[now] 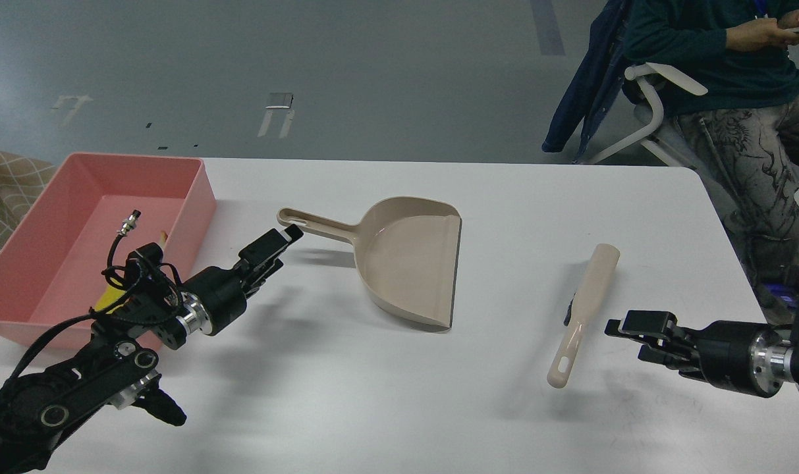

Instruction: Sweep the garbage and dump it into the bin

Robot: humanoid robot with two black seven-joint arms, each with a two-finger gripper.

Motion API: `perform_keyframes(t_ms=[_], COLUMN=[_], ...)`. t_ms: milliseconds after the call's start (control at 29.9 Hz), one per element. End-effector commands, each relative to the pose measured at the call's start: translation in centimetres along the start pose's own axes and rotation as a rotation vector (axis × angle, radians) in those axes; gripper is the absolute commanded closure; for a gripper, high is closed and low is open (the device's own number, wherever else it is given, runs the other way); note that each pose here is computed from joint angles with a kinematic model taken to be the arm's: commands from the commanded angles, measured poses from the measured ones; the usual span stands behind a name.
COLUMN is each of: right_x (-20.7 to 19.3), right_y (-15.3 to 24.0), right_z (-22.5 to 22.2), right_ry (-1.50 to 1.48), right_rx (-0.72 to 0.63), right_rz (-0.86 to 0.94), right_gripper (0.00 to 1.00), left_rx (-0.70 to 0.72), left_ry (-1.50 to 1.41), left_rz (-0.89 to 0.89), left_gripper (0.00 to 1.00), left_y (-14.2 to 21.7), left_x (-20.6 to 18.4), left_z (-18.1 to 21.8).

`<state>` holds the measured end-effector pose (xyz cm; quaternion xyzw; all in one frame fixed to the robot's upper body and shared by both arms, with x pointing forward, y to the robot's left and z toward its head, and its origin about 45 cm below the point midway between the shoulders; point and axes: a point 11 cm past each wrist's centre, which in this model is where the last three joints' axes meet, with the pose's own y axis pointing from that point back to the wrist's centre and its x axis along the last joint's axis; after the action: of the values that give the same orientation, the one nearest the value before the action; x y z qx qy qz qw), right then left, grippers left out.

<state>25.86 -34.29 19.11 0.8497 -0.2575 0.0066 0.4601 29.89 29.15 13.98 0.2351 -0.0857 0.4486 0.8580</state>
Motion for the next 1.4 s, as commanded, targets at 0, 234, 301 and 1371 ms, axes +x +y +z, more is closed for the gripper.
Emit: perform_keyframes(t_ms=[0, 234, 301, 1371], right_x=[0.6, 4.9, 6.1, 25.6], right_y=[1.6, 5.3, 6.1, 1.0], right_z=[0.3, -2.4, -3.7, -22.3], right_ry=[0.015, 0.021, -0.009, -0.755], right_rx=[-0.02, 0.053, 0.104, 1.213], right_rz=[0.004, 0.148, 0.189, 0.676], right_gripper=[0.18, 0.04, 0.04, 0.04], left_rx=[-0.001, -0.132, -0.182, -0.444], left_ry=[-0.009, 0.016, 0.049, 0.366], left_rz=[-0.052, -0.094, -0.051, 0.166], left_gripper=[0.02, 0.02, 0.02, 0.02], left_y=[2.1, 6.2, 6.4, -13.0], left_x=[0.4, 4.4, 6.2, 17.6], left_z=[0.6, 5.7, 7.2, 19.7])
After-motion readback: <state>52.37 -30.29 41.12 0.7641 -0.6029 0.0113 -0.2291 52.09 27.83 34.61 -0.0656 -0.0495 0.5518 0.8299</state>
